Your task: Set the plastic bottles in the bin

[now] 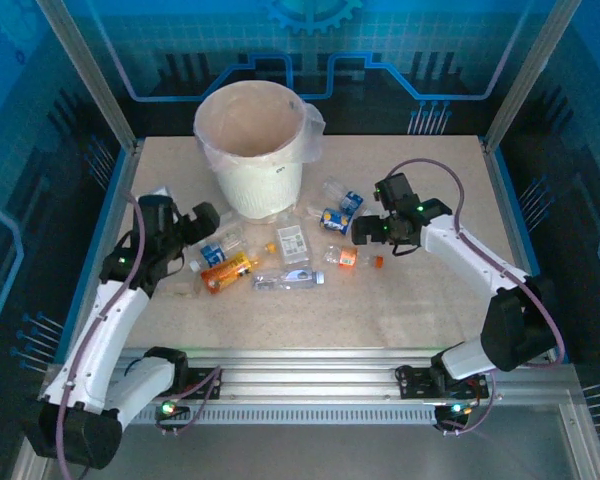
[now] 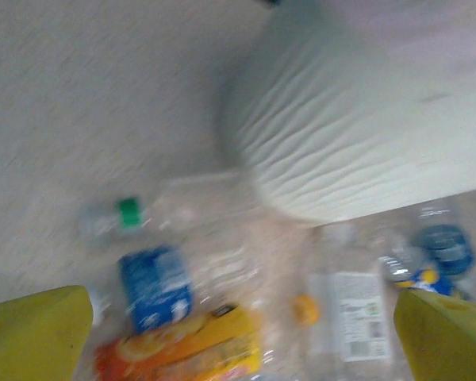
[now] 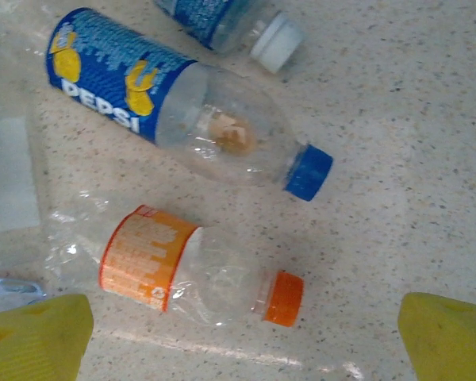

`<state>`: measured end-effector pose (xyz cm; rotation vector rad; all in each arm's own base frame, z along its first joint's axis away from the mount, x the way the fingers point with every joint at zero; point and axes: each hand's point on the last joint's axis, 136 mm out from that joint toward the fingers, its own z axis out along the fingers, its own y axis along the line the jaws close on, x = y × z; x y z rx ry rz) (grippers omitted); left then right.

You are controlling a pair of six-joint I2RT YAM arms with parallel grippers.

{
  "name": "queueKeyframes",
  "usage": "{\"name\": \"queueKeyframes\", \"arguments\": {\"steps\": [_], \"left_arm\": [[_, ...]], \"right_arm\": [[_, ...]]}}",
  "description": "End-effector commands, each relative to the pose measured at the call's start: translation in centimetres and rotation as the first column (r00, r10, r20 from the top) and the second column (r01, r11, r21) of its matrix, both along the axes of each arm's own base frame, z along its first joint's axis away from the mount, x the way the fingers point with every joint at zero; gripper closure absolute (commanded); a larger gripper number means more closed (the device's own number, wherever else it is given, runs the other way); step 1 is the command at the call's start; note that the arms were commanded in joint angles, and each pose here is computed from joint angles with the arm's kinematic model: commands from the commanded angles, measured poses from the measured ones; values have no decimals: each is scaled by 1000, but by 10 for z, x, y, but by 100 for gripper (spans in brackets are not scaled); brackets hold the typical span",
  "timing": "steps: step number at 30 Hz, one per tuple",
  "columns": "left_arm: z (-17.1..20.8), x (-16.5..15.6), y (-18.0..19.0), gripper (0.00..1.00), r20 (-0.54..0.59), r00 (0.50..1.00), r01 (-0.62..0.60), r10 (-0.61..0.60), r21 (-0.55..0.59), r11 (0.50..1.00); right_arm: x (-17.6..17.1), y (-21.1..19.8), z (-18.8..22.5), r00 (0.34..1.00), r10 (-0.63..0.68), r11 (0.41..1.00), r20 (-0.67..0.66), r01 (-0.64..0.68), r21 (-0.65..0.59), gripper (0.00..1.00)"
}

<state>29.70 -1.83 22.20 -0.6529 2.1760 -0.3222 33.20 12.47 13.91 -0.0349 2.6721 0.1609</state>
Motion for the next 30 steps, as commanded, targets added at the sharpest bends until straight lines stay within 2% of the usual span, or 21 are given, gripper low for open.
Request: {"name": "queueKeyframes", "arguments": {"steps": [1, 8, 13, 30], "left_arm": [[-39, -31, 29, 1, -121, 969, -225, 217, -59, 973], [-103, -64, 45, 1, -284, 885, -411, 369, -102, 906], [-122, -72, 57, 1, -313, 844, -483, 434, -95, 870], [-149, -45, 88, 1, -320, 806, -570, 498, -196, 798]], "right_arm": [[-4, -15, 0, 998, -57, 998, -9, 57, -28, 0], [-7, -17, -4, 998, -61, 998, -19, 60, -36, 0], [-8, -19, -4, 998, -63, 997, -16, 63, -38, 0], [-8, -15, 1, 998, -60, 998, 2, 60, 6, 0]]}}
